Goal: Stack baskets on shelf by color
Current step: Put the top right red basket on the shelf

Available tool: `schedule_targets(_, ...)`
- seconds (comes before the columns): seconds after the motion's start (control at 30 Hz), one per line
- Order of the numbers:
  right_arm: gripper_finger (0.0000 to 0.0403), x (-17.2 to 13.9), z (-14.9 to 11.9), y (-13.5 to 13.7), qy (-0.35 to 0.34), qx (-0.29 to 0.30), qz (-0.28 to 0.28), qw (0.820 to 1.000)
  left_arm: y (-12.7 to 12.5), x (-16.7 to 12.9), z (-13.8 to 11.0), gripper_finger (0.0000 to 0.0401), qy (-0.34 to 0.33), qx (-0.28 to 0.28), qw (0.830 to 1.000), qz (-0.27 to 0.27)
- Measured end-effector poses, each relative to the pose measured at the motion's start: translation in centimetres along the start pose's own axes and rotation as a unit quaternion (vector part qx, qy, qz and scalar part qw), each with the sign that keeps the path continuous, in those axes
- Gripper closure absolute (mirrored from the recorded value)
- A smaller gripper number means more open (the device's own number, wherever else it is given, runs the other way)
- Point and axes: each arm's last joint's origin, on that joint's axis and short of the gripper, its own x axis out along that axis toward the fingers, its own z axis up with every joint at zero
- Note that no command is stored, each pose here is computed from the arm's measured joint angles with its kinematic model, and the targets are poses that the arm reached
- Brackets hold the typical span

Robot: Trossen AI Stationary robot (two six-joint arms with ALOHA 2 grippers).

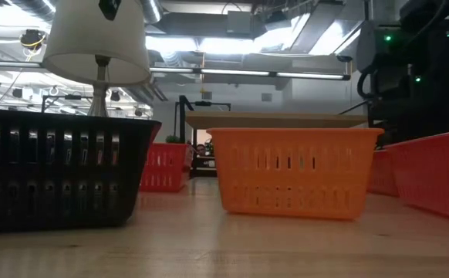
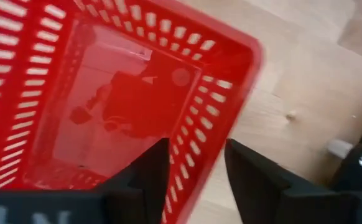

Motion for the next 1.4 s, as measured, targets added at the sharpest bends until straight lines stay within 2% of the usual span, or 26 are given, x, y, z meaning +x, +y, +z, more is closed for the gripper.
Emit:
schedule_targets(0.2,0.0385,0.0,0.0,0.2,-0.003,-0.046,0.007,0.999,0.0,0.0,0.0,0.0401,0.0,0.0,1.0,0.0)
schedule_targets(0.4,0.0396,-0.5,0.2,0.5,-0.016,-0.066,0.014,0.998,0.0,0.0,0.0,0.0401,0.0,0.0,1.0,0.0)
schedule_targets(0.57,0.0398,-3.0,1.3,2.0,-0.056,-0.12,0.047,0.99,0.0,0.0,0.0,0.0401,0.0,0.0,1.0,0.0)
schedule_targets(0.77,0.0399,-8.6,2.8,4.1,-0.106,-0.21,0.116,0.965,0.0,0.0,0.0,0.0401,0.0,0.0,1.0,0.0)
schedule_targets(1.0,0.0399,-17.4,5.0,5.1,-0.218,-0.273,0.202,0.915,0.0,0.0,0.0,0.0401,0.0,0.0,1.0,0.0)
schedule_targets(1.13,0.04,-22.1,6.8,4.0,-0.289,-0.266,0.226,0.891,0.0,0.0,0.0,0.0401,0.0,0.0,1.0,0.0)
schedule_targets(1.27,0.04,-25.5,8.9,1.8,-0.364,-0.229,0.194,0.882,0.0,0.0,0.0,0.0401,0.0,0.0,1.0,0.0)
schedule_targets(1.4,0.04,-27.6,11.2,-0.5,-0.413,-0.188,0.163,0.876,0.0,0.0,0.0,0.0401,0.0,0.0,1.0,0.0)
